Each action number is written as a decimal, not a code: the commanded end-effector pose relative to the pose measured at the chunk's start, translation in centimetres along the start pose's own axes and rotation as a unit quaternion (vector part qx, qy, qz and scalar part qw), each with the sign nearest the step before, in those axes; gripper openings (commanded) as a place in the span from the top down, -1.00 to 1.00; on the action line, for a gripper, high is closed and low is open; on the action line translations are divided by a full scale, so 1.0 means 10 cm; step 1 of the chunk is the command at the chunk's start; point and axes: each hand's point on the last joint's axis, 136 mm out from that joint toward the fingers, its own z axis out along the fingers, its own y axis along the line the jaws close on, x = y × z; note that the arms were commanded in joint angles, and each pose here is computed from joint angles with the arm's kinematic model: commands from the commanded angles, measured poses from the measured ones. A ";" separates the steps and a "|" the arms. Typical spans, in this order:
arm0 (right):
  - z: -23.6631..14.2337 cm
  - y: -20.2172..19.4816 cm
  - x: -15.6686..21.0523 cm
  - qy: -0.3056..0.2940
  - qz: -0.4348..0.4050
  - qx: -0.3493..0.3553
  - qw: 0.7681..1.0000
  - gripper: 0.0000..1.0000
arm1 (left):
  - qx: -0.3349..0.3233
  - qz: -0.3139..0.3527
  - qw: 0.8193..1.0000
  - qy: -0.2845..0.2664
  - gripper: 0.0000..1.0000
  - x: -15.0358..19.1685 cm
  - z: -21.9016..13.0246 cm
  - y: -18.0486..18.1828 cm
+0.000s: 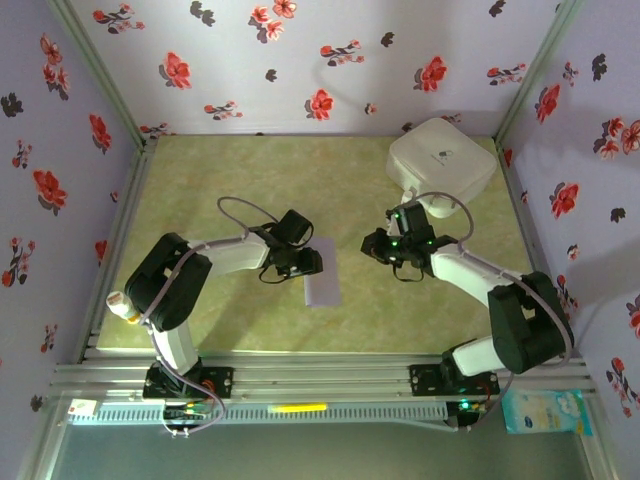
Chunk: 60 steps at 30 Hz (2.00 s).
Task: Fold a paper plane with a square sheet of paper (pick it up from the middle)
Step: Hold the square sheet of paper at the center of the table.
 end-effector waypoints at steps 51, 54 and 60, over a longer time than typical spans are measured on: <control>0.12 0.01 0.13 0.029 0.003 -0.007 1.000 0.76 | -0.056 -0.015 0.998 0.016 0.05 0.14 0.26 0.33; 0.17 0.06 0.16 0.040 -0.005 -0.012 0.999 0.88 | -0.056 -0.016 0.998 0.015 0.05 0.13 0.26 0.33; 0.34 0.13 0.30 0.072 -0.028 0.004 0.997 1.00 | -0.056 -0.015 0.998 0.014 0.05 0.13 0.26 0.32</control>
